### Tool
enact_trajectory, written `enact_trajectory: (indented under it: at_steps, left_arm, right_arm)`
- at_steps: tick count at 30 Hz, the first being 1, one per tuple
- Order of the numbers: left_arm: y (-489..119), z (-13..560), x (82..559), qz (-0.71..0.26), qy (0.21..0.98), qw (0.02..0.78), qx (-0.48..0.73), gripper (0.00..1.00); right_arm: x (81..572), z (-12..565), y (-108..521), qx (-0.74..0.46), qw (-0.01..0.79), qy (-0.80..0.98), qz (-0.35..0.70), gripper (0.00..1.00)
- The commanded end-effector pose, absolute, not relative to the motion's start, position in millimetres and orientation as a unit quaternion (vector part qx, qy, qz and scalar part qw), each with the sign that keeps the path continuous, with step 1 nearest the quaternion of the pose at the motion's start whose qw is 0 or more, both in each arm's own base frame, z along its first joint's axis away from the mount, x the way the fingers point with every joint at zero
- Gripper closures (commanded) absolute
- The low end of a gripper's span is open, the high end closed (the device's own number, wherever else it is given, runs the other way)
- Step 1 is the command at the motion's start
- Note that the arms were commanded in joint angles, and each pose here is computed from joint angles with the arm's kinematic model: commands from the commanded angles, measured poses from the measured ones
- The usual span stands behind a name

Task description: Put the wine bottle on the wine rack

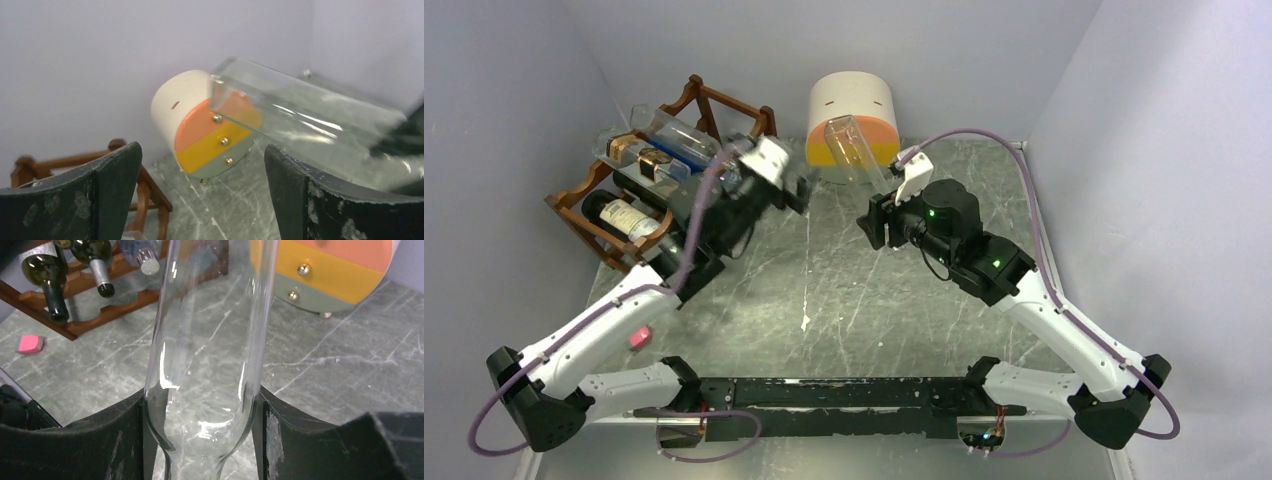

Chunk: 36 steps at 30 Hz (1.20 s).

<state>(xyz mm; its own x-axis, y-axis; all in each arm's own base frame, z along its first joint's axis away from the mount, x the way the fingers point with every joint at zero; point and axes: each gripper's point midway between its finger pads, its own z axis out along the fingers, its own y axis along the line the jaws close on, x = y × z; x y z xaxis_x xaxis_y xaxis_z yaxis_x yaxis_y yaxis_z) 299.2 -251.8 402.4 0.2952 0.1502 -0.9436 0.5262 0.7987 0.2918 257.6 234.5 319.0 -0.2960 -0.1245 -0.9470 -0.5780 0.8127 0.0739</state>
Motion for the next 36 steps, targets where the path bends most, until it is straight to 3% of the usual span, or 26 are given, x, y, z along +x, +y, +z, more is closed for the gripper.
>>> enact_trajectory:
  at_steps: [1, 8, 17, 27, 36]
  left_arm:
    - [-214.9, 417.2, 320.5, -0.237, 0.660, 0.701, 0.132, 0.04]
    - [-160.9, 452.0, 315.0, -0.319, 0.660, 0.679, 0.030, 0.04]
    - [-87.8, 456.4, 301.2, -0.265, 0.682, 0.677, -0.081, 0.04]
    - [-50.2, 447.2, 289.4, -0.251, 0.710, 0.643, -0.138, 0.04]
    - [-46.3, 440.2, 298.4, -0.343, 0.703, 0.606, -0.147, 0.05]
  right_arm:
    - [266.8, 363.6, 247.4, -0.216, 0.609, 0.724, 0.241, 1.00]
    - [279.0, 379.6, 283.6, -0.246, 0.615, 0.695, 0.279, 1.00]
    - [291.4, 398.2, 348.9, -0.283, 0.602, 0.654, 0.361, 1.00]
    - [283.6, 416.9, 425.2, -0.327, 0.600, 0.598, 0.419, 1.00]
    - [301.1, 412.4, 472.1, -0.340, 0.584, 0.591, 0.441, 1.00]
